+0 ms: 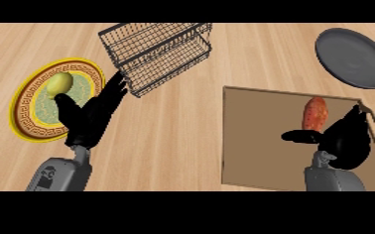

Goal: Pick the sweet potato from the tray and place it in the tiered basket

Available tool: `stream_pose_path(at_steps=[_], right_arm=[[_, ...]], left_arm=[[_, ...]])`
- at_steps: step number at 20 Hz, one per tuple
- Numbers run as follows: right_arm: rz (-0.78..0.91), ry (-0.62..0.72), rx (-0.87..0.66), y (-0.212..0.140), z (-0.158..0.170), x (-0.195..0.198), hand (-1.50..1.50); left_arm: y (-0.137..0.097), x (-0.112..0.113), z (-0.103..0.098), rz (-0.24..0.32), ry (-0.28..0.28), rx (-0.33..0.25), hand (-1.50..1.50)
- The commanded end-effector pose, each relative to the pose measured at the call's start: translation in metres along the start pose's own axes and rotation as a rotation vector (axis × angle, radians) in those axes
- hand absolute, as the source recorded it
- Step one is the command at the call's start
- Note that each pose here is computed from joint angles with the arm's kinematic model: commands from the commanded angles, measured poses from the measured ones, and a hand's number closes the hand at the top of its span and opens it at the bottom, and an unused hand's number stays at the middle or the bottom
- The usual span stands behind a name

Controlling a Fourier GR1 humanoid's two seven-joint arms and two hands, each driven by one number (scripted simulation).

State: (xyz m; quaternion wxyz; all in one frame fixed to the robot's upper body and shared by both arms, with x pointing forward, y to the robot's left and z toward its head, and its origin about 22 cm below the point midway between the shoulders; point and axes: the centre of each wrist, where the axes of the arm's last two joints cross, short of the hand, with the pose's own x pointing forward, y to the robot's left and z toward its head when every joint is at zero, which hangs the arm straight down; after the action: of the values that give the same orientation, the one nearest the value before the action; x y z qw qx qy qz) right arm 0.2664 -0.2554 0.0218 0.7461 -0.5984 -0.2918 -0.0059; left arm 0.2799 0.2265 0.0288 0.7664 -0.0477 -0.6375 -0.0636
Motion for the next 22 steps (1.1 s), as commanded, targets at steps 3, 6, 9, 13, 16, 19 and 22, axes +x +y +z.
stream_pose_path(at_steps=[3,6,9,13,16,19,22], right_arm=[[-0.003,0.056,-0.009,0.009,-0.008,-0.02,-1.5],[0.004,0.04,0.01,0.03,-0.023,-0.008,-1.5],[0.013,-0.008,0.094,0.035,-0.005,-0.012,1.5],[0.004,-0.114,0.051,0.05,-0.019,-0.003,1.5],[0.016,-0.124,0.022,0.049,-0.021,0.004,1.5],[0.019,-0.138,0.003,0.049,-0.015,0.003,1.5],[-0.063,-0.167,-0.047,0.047,-0.012,0.0,1.5]], left_arm=[[0.002,0.0,-0.009,0.0,-0.01,-0.012,0.0],[0.002,-0.01,0.0,0.019,-0.012,-0.01,0.0],[0.01,-0.016,0.007,0.001,-0.008,-0.003,0.0],[-0.002,0.001,-0.006,-0.002,-0.011,-0.029,0.0],[-0.008,-0.013,-0.004,0.002,-0.002,-0.012,0.0],[0.005,0.001,0.006,0.006,-0.013,-0.02,0.0],[0.012,-0.001,-0.006,-0.005,0.0,0.004,0.0]])
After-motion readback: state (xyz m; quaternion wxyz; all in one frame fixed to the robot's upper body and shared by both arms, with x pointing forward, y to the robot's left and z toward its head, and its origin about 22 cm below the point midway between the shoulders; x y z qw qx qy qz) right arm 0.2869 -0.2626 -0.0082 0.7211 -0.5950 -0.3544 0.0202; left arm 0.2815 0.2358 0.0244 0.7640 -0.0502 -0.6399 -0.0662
